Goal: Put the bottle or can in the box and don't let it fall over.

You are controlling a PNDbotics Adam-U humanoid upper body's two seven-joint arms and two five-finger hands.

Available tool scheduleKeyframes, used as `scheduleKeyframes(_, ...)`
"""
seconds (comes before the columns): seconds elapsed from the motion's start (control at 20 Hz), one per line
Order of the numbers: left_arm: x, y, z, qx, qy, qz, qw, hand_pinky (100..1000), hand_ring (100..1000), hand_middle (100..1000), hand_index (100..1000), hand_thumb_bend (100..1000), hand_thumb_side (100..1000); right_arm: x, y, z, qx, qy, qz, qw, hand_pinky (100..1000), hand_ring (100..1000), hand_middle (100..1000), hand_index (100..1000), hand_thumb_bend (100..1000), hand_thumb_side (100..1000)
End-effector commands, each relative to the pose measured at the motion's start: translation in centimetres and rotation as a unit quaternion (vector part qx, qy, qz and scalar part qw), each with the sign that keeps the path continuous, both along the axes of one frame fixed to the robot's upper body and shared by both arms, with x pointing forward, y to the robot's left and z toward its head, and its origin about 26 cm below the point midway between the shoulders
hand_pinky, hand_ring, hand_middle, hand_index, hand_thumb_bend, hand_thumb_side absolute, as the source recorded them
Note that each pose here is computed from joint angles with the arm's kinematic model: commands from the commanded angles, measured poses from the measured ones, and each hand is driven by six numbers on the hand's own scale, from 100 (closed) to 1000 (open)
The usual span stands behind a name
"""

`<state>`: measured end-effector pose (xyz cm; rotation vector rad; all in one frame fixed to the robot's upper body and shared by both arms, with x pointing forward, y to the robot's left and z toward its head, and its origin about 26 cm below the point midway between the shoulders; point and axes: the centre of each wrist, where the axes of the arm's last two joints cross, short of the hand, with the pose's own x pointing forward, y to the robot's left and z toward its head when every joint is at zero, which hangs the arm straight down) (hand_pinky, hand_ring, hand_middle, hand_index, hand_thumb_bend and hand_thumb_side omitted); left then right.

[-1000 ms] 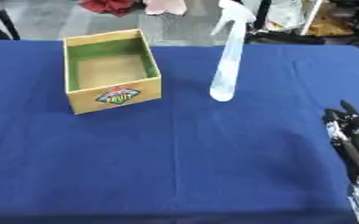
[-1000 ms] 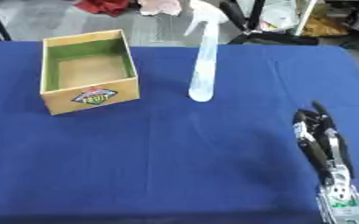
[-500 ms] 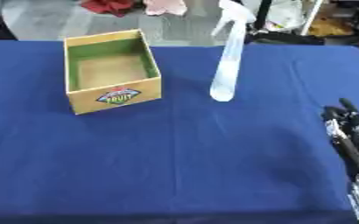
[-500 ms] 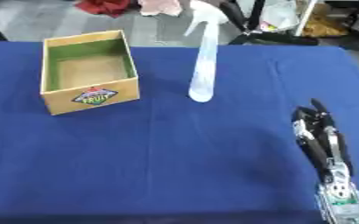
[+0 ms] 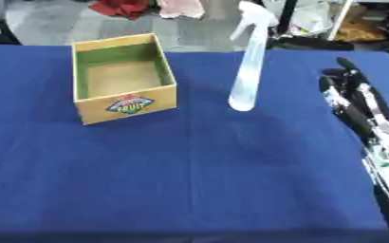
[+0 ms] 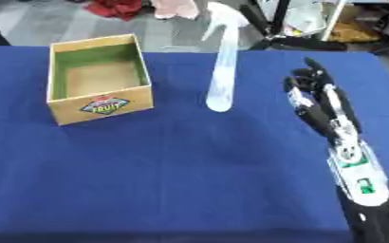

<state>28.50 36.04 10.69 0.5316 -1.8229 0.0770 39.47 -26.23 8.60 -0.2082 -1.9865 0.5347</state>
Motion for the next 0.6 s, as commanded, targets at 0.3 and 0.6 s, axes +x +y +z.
scheduleKeyframes(0.3, 0.0, -0.2, 0.8, 0.011, -0.012, -0.011, 1.0, 830, 784, 873, 940, 634, 849, 3.0, 3.1, 0.9, -0.057, -0.007, 0.058, 0.997, 869, 844, 814, 1000, 312, 638)
scheduleKeyframes(0.6, 0.1, -0.3, 0.8, 0.011, -0.011, -0.016, 1.0, 830, 784, 873, 940, 631, 850, 4.1, 5.2, -0.2, -0.078, -0.005, 0.06, 0.995, 889, 881, 859, 1000, 391, 650)
